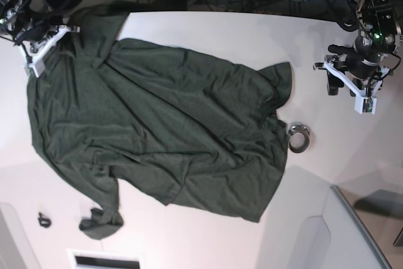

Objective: Layout the t-shirt on the table in an organized manner, then fold the t-shirt properly
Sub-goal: 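Move the left gripper to the shirt edge and grasp it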

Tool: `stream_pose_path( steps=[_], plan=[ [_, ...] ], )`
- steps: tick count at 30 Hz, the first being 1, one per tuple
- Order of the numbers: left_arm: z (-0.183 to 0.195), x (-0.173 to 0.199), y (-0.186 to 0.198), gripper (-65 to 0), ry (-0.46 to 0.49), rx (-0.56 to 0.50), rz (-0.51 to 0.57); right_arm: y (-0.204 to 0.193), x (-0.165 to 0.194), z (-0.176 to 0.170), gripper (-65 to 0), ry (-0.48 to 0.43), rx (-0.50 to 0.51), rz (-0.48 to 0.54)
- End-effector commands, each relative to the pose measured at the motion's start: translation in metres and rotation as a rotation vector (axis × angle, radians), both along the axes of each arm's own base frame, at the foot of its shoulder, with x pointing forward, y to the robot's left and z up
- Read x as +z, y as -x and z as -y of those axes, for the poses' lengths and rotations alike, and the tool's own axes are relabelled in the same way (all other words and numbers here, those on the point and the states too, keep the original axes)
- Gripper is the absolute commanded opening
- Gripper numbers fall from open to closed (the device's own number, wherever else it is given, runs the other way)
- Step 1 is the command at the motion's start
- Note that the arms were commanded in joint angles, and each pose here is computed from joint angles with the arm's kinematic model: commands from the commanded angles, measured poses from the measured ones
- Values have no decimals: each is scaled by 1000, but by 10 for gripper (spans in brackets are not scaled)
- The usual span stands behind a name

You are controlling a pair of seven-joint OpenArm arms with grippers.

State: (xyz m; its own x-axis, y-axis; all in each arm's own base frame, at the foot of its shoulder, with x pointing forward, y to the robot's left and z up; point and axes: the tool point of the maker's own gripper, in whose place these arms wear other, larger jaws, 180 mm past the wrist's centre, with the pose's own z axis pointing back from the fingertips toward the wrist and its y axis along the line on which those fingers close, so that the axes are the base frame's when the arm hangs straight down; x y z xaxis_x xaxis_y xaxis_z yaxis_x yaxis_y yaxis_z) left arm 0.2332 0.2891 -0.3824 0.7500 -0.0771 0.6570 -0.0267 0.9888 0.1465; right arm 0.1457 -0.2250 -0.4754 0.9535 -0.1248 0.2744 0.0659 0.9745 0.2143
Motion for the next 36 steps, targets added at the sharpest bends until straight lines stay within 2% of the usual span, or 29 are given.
stream_pose_path(
  steps=[1, 3, 5, 7, 8, 11, 13, 15, 21, 25, 29, 32, 36],
  plan=[
    [-3, 11, -7, -331, -17, -6, 37, -4, 5, 5, -635, 11, -2, 26],
    [-3, 11, -7, -331, -17, -6, 37, -1, 4, 5, -632, 9, -3, 16],
    [-3, 11, -7, -331, -17, -6, 37, 2, 3, 4, -575, 8, 0, 2],
    [-3, 10, -6, -331, -17, -6, 35, 4, 5, 6, -441, 16, 9, -18],
    [-4, 10, -5, -331, -18, -7, 32, 0, 9, 9, -354, 29, 8, -5],
    [-7, 10, -3, -331, -24, -4, 27, -6, 27, 36, -122, 81, -72, 46],
    [-9, 6, -1, -331, -21, 4, 16, -12, 32, 51, -50, 93, -128, 71],
    [-13, -3, 4, -331, -16, 17, -8, -22, 30, 67, -45, 89, -160, 81],
    [-16, -12, 9, -331, -7, 28, -34, -52, -5, 89, -45, -35, -226, 58],
    [-17, -18, 13, -331, -3, 34, -52, -47, -24, 83, -47, -99, -249, 12],
    [-18, -21, 19, -331, -6, 33, -69, -43, -28, 80, -75, -109, -252, 2],
    [-25, -19, 20, -331, -25, 28, -76, -32, -32, 78, -84, -109, -241, -25],
    [-34, -24, 28, -331, -37, 29, -104, -17, -39, 59, -87, -114, -123, -82]
  ],
)
